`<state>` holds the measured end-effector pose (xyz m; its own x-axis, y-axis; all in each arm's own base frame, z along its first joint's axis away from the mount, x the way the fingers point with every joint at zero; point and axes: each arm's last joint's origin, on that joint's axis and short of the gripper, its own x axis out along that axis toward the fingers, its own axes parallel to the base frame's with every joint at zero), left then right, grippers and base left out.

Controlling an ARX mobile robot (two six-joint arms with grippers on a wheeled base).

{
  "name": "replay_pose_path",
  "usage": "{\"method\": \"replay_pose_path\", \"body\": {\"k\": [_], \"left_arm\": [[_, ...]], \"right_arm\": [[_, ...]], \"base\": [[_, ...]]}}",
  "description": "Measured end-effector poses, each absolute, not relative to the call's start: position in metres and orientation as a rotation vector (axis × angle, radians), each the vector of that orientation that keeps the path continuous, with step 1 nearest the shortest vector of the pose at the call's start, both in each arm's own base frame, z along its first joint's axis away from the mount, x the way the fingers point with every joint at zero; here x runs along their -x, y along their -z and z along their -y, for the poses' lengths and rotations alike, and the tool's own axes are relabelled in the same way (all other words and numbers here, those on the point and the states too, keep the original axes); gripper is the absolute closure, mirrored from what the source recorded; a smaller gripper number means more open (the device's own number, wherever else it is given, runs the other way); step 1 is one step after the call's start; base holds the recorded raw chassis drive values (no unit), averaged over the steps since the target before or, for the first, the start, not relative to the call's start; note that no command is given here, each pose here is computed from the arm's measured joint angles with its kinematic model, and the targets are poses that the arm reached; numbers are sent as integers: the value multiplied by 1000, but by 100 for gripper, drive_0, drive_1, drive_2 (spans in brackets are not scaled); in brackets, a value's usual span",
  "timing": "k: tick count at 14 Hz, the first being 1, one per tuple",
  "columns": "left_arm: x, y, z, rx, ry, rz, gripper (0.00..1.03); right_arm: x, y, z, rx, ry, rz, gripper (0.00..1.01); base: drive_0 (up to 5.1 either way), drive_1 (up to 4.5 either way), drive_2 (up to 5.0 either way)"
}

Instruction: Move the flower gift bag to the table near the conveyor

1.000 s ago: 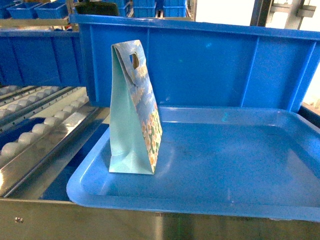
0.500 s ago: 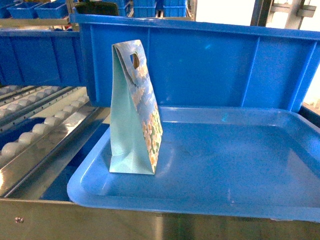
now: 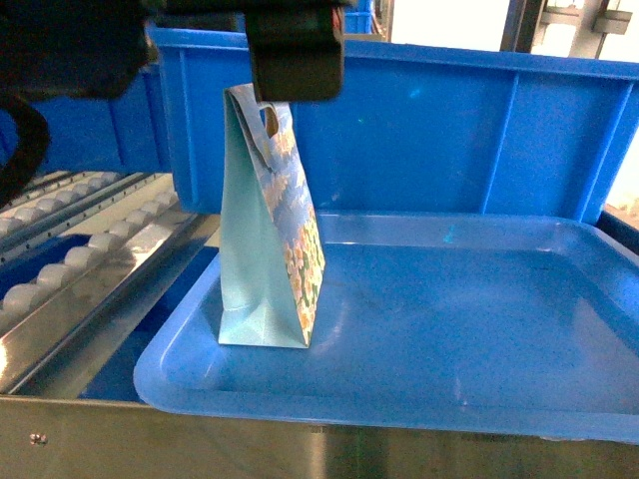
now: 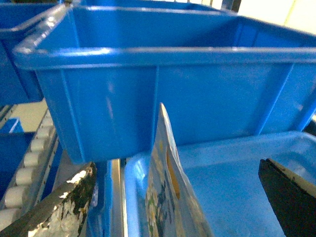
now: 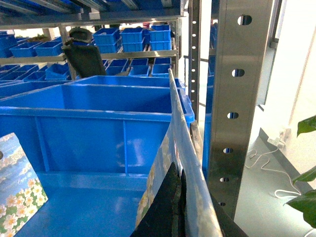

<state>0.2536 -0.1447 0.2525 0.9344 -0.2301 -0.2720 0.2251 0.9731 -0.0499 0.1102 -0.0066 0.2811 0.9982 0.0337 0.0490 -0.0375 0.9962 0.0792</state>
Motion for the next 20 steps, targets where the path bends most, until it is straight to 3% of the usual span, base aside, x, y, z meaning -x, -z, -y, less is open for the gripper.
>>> {"method": "replay_pose_path", "body": {"k": [5,9,10,11,14,17,20], "left_arm": [[-263,-230,155,-47,193,-377,8],[-264,-224,154,-35,177,-403,64],[-262,-222,155,-32,177,-418,94],[-262,-220,154,-19,170,-419,101],[-258,-221,148,-14,139,-393,101],[-248,-249,127,22,86,-251,101],[-222,-274,87,2,2,-117,101]], "right_arm": [[-110,-281,7,-80,-36,47,99],[-110,-281,7,-80,-36,47,99],[-110,-281,7,-80,-36,48,99],[-110,-281,7,-80,-36,47,99],[-110,-281,7,-80,-36,47,99],[-110,-281,7,-80,-36,48,99],[-110,-281,7,-80,-36,47,99]], "base": [[0,0,0],[0,0,0],[0,0,0],[0,0,0],[0,0,0],[0,0,0],[0,0,0]]}}
